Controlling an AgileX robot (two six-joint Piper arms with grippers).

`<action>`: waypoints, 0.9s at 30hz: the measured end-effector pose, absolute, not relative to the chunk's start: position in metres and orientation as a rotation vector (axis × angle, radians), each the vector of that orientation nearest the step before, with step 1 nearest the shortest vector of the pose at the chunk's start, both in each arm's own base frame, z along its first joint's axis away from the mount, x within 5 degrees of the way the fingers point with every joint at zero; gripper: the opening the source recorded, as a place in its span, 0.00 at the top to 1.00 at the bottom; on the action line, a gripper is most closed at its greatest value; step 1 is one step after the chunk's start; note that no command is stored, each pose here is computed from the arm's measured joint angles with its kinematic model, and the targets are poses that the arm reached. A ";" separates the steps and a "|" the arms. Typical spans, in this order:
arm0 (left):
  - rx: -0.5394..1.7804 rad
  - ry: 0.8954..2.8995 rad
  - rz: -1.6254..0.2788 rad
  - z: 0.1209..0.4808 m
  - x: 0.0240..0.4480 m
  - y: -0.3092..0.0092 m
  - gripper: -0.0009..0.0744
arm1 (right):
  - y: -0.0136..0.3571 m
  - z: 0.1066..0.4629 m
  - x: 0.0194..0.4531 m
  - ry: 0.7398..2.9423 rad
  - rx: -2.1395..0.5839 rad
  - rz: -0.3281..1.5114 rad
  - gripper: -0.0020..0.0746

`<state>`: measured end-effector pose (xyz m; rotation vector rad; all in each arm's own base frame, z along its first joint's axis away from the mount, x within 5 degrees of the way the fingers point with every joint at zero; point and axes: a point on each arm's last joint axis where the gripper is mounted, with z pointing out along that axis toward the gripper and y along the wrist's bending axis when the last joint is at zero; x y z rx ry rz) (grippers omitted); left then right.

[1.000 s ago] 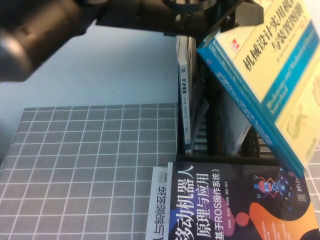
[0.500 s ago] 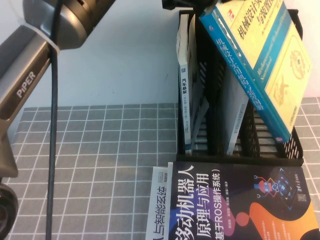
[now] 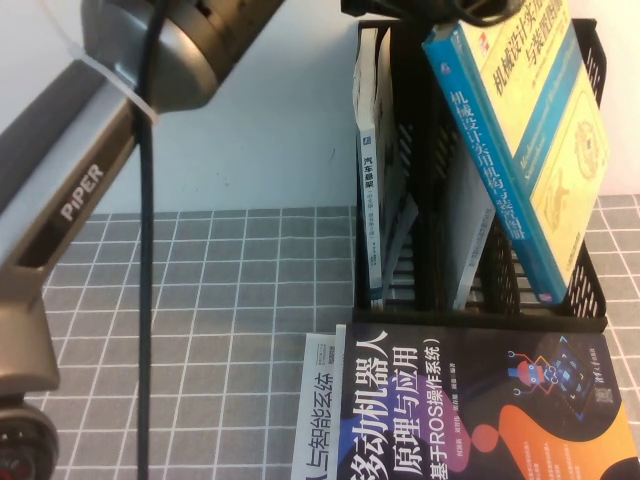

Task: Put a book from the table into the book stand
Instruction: Place the book on the book shelf

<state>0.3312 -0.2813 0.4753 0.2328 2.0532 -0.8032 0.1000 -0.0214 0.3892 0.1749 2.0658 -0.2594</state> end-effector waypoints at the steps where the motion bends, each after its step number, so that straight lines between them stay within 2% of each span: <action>1: 0.216 2.055 -0.788 0.475 0.330 -0.283 0.73 | -0.021 0.389 0.100 2.070 0.175 -0.259 0.98; 9: 0.066 1.999 -0.670 0.479 0.320 -0.292 0.72 | -0.017 0.386 0.099 2.110 0.128 -0.220 0.98; 13: 0.076 1.918 -0.562 0.484 0.321 -0.291 0.73 | -0.016 0.386 0.099 2.114 0.112 -0.218 0.98; 19: 0.126 1.864 -0.582 0.488 0.309 -0.305 0.73 | -0.015 0.385 0.099 2.119 0.090 -0.215 0.98; 27: 0.108 1.845 -0.578 0.490 0.308 -0.306 0.73 | -0.015 0.385 0.099 2.123 0.088 -0.208 0.98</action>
